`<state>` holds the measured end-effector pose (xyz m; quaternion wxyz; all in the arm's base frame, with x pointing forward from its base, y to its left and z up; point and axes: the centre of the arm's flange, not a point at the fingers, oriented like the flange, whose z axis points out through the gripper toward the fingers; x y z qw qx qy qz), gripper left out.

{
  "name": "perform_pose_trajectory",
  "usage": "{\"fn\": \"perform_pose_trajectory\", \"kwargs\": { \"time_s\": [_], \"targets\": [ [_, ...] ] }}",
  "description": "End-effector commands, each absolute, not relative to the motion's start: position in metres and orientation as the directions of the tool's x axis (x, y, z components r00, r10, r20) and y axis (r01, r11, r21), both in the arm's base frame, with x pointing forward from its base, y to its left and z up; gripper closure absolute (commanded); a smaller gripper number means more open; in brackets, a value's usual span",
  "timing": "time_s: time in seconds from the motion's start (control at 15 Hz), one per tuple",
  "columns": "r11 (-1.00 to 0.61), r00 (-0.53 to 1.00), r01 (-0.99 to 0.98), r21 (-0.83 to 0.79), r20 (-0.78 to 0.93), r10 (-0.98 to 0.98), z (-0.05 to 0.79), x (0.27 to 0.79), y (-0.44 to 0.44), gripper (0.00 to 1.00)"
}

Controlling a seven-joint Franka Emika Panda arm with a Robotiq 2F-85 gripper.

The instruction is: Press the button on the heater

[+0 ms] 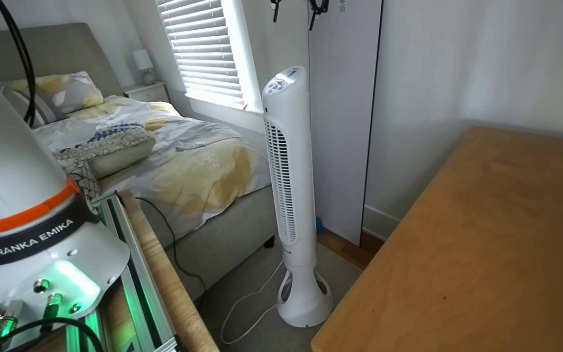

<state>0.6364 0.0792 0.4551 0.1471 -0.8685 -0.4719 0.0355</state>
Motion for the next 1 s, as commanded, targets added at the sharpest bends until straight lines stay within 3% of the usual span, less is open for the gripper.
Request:
{"fn": "perform_pose_trajectory", "kwargs": {
  "time_s": [0.0, 0.47, 0.87, 0.93],
  "targets": [
    [-0.650, 0.672, 0.738, -0.181, 0.123, 0.730, 0.449, 0.610, 0.077, 0.00],
    [-0.783, 0.782, 0.621, 0.036, 0.037, 0.622, 0.427, 0.581, 0.075, 0.00],
    [-0.823, 0.825, 0.565, 0.059, 0.001, 0.566, 0.422, 0.555, 0.077, 0.00],
    [-0.811, 0.811, 0.585, 0.025, 0.004, 0.585, 0.423, 0.577, 0.076, 0.00]
  ]
}}
